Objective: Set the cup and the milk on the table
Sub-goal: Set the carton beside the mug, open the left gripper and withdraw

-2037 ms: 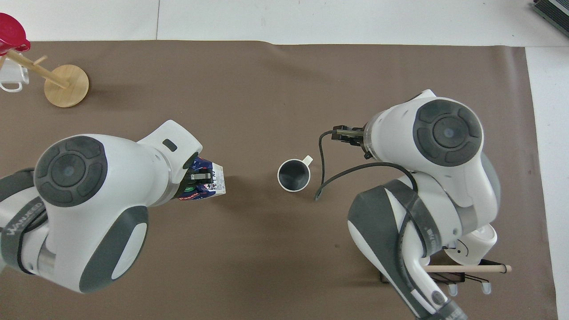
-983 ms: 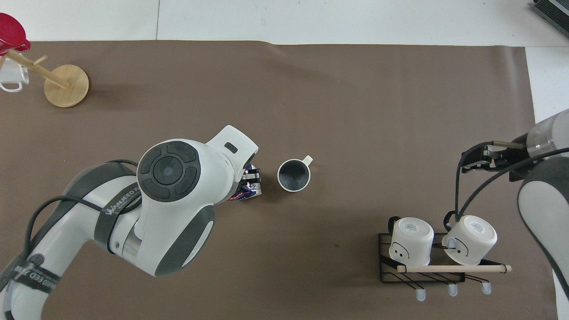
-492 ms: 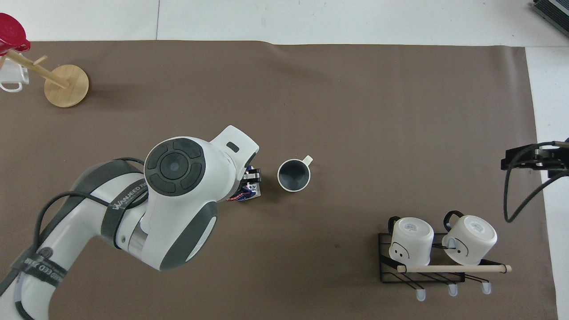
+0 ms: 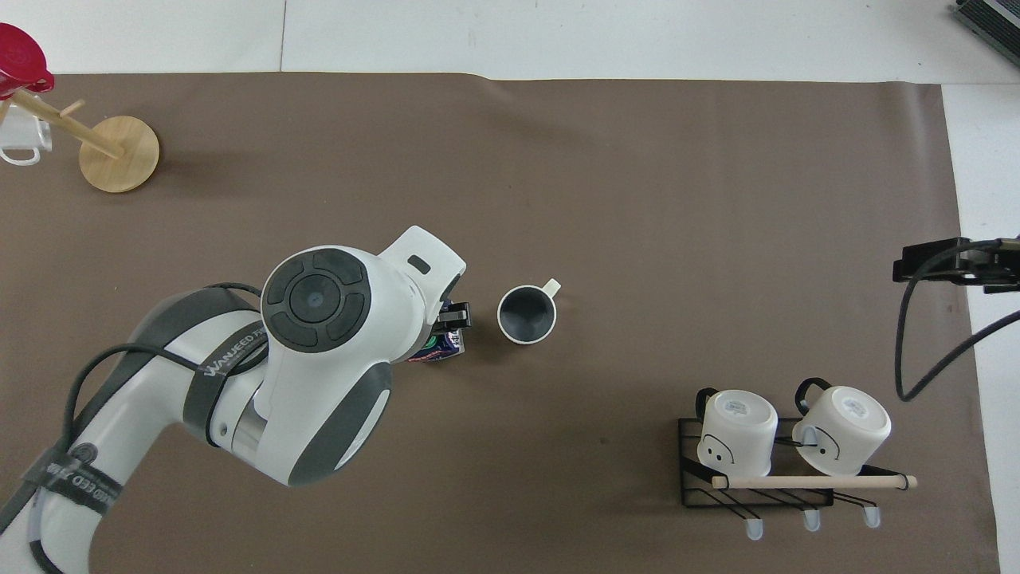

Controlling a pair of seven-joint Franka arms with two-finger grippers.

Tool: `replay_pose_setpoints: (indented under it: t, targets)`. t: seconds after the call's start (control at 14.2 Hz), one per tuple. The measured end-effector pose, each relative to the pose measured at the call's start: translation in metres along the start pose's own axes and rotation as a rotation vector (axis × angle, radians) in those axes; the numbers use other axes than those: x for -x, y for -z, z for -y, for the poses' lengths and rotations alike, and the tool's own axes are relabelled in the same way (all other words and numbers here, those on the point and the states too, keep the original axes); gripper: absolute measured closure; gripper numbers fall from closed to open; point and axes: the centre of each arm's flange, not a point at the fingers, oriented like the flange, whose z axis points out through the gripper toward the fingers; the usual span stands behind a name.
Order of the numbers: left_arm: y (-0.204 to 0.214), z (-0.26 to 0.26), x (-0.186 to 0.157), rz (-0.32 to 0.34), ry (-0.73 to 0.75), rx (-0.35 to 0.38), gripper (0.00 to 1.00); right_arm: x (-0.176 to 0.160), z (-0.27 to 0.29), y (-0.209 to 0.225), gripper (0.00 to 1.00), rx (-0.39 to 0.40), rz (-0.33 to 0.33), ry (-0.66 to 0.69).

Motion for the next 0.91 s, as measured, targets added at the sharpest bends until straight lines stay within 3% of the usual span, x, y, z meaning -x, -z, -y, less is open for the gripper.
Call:
replay_pose_setpoints:
  t: [0.14,0.49,0.77,0.91]
  targets:
    - [0.006,-0.004,0.001,-0.005,-0.004,0.004,0.00,0.001,0.014,0.008,0.00,-0.003,-0.017,0.026]
    - [0.076,0.013,-0.011,0.014,-0.016,-0.021,0.00,0.006,0.006,0.062,0.00,-0.006,-0.075,0.086]
    - [0.136,0.084,-0.044,0.039,-0.077,-0.042,0.00,0.019,-0.005,0.078,0.00,-0.002,-0.002,0.096]
    - [0.163,0.125,-0.059,0.020,-0.079,-0.037,0.00,0.021,-0.003,0.071,0.00,0.000,0.029,0.099]
